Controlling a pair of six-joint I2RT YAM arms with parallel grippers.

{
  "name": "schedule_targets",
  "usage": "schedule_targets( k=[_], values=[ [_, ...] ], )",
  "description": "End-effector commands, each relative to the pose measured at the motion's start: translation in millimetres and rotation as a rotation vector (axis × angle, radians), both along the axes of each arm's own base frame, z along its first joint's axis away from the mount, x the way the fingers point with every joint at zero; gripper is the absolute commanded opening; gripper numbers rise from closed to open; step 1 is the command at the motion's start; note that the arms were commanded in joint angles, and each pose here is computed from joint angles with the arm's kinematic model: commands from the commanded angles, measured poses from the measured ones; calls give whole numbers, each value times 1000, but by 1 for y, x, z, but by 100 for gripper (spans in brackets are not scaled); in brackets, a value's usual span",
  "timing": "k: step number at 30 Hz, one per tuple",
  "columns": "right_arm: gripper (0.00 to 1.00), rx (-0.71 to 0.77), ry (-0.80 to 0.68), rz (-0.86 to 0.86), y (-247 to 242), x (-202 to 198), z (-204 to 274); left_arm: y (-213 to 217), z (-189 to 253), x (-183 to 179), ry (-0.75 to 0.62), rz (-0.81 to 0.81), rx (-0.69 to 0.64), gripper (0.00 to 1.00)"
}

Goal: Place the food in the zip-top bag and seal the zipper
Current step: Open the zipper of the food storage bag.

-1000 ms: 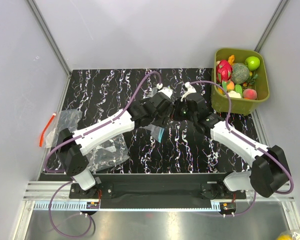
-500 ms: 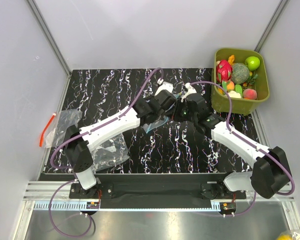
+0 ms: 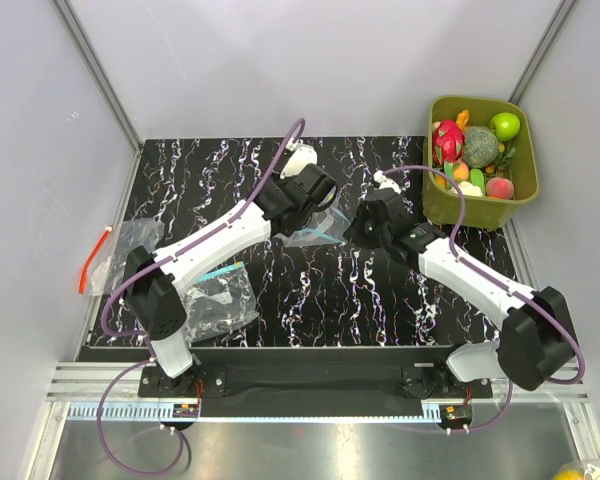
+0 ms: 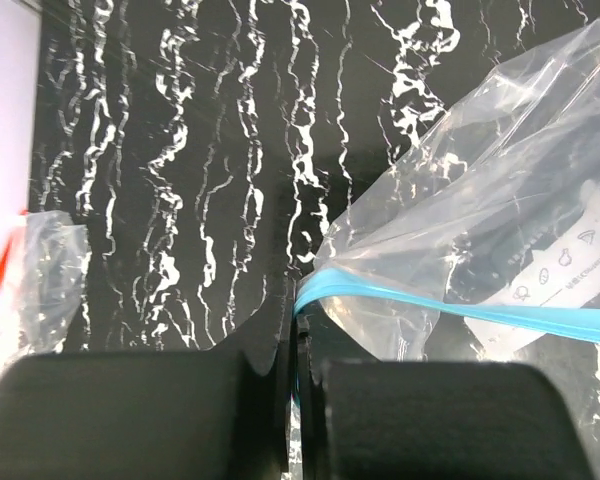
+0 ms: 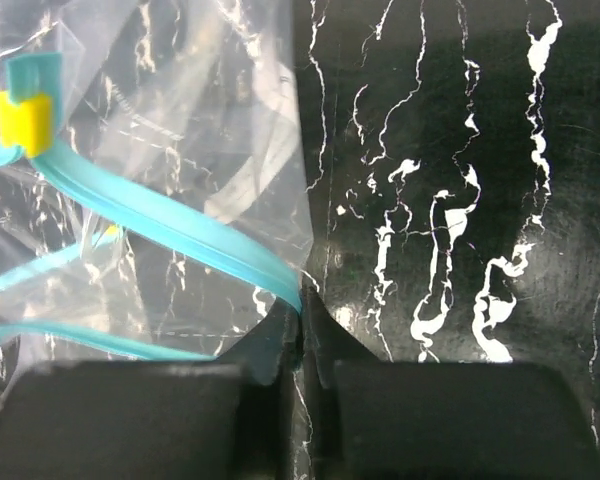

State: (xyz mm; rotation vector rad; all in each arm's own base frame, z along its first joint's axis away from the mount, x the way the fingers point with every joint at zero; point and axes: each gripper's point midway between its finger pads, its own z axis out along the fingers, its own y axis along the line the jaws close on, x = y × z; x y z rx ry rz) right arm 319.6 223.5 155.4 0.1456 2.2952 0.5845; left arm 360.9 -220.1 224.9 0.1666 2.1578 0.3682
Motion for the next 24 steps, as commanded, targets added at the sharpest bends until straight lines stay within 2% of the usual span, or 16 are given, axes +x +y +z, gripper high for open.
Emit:
schedule_targets(
  k=[1,2,4,5,10,16,20,24],
  values=[
    [30,-36,-44,-34,-5,13,15,14,38,2,-113,55,2,0],
    [46,-29,-60,-23,-3,14,20,9,35,3,-102,34,-7,0],
    [67,-26,-100,13,0,15,32,3,31,4,-87,10,-20,0],
    [70,-20,-136,23,0,15,45,-3,26,6,-73,-8,-25,0],
    [76,-92,-218,-1,-28,25,83,-15,13,16,-56,-33,-22,0],
    [79,-24,-300,-21,-75,43,122,-24,-2,25,-13,-61,-29,0],
    [86,-64,-354,-123,-121,62,145,-26,-4,27,-2,-70,-23,0],
    [87,-79,-296,-263,-175,98,143,-30,-2,26,1,-89,-36,0]
  ],
)
